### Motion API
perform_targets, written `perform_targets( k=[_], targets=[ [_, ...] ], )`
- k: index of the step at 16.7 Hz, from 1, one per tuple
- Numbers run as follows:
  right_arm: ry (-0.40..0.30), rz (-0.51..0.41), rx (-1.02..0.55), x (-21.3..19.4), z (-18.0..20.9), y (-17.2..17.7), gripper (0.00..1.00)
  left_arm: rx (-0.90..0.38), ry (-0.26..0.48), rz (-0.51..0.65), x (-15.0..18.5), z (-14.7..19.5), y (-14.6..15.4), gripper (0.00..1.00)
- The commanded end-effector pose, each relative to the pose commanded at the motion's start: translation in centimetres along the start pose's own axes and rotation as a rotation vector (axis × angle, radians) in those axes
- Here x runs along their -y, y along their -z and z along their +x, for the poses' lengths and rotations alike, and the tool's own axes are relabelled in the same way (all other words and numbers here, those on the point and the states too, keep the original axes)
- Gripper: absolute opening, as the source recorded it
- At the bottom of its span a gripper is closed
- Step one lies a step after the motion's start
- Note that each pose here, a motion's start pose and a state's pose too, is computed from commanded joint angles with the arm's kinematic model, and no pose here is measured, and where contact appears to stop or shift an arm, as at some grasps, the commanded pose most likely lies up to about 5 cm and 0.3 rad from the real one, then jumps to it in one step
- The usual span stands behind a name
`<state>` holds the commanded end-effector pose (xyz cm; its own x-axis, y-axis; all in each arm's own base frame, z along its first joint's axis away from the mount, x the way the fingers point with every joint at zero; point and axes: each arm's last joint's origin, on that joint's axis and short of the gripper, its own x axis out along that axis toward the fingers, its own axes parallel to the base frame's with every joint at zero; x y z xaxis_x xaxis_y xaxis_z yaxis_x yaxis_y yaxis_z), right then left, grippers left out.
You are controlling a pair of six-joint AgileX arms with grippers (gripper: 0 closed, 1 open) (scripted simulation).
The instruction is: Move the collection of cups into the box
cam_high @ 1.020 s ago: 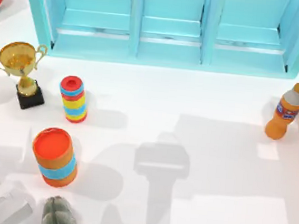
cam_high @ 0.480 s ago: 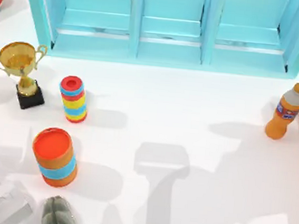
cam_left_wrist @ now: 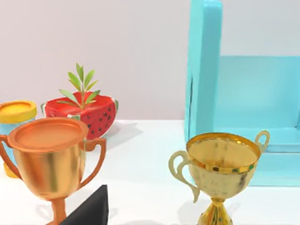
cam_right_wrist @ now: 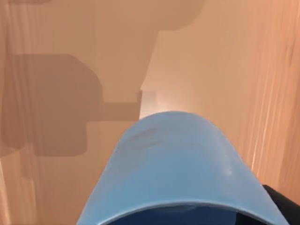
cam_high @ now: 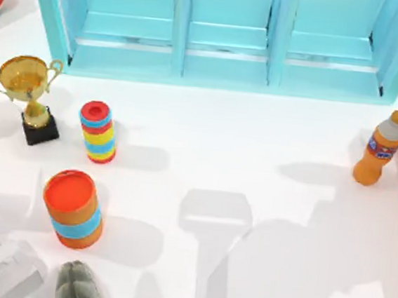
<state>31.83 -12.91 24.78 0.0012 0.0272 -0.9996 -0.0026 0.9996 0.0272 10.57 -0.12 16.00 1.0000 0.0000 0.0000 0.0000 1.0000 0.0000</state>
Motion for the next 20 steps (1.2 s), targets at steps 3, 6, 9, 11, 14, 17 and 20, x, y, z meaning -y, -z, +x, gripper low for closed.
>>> perform_targets(
  k=[3, 6, 9, 11, 14, 17, 20],
  targets=[
    [0.005, 0.009, 0.009, -0.2, 2.7, 0.1, 0.0, 0.0, 0.0, 0.0, 0.0, 0.0, 0.0, 1.0],
    [0.003, 0.012, 0.014, -0.3, 3.4, 0.2, 0.0, 0.0, 0.0, 0.0, 0.0, 0.0, 0.0, 1.0],
    [0.003, 0.012, 0.014, -0.3, 3.4, 0.2, 0.08, 0.0, 0.0, 0.0, 0.0, 0.0, 0.0, 1.0],
    [0.003, 0.012, 0.014, -0.3, 3.4, 0.2, 0.23, 0.0, 0.0, 0.0, 0.0, 0.0, 0.0, 1.0],
    [0.003, 0.012, 0.014, -0.3, 3.4, 0.2, 0.45, 0.0, 0.0, 0.0, 0.0, 0.0, 0.0, 1.0],
    [0.003, 0.012, 0.014, -0.3, 3.4, 0.2, 0.68, 0.0, 0.0, 0.0, 0.0, 0.0, 0.0, 1.0],
    [0.003, 0.012, 0.014, -0.3, 3.4, 0.2, 0.9, 0.0, 0.0, 0.0, 0.0, 0.0, 0.0, 1.0]
  ],
)
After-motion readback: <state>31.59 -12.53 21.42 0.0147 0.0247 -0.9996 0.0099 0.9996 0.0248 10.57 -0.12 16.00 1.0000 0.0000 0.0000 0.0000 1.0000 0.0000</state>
